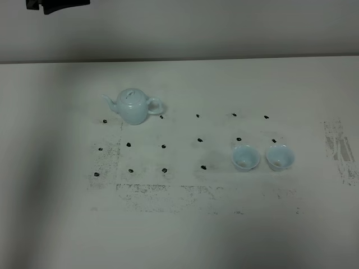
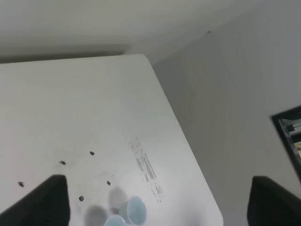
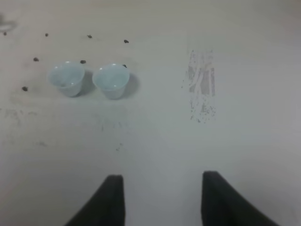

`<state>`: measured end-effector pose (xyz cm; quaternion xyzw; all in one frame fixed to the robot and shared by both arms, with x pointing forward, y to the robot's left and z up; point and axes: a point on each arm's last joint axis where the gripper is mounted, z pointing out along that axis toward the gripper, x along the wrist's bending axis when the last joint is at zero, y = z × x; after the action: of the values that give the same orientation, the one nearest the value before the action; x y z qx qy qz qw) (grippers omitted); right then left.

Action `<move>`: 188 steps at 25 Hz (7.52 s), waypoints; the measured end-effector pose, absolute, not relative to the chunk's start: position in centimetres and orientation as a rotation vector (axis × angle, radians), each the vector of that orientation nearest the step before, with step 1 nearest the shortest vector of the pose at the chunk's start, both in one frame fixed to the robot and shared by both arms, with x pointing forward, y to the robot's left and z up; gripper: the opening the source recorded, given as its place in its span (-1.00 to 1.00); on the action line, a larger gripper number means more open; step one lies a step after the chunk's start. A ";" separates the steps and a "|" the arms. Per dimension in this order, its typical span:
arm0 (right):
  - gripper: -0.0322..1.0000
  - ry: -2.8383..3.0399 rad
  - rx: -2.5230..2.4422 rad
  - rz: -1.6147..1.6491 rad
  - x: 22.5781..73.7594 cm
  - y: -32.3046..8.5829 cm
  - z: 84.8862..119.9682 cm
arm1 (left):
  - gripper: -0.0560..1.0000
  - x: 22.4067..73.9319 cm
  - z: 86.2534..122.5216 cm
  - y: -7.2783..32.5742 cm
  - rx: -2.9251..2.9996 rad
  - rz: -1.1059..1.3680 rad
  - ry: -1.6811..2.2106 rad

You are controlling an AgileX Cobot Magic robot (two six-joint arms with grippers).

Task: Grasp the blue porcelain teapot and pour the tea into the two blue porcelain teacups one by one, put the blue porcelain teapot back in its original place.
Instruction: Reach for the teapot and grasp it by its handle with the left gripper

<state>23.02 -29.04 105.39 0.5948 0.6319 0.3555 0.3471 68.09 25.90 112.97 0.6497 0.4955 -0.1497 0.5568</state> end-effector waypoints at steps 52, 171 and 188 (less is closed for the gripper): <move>-0.35 1.695 1.527 1.026 22.9 -28.5 105.5 | 0.22 69.6 94.9 5.8 2.778 1.100 1.050; -0.35 1.695 1.528 1.030 22.9 -28.4 105.5 | 0.22 63.3 92.6 8.3 2.918 0.704 1.163; -0.35 1.695 1.528 1.030 22.9 -28.4 105.5 | 0.22 62.8 92.7 6.9 2.890 0.749 1.143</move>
<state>22.94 -28.43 105.47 0.5794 0.6430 0.3905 0.3136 62.81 6.95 92.70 0.9036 0.3576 0.2342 -0.0275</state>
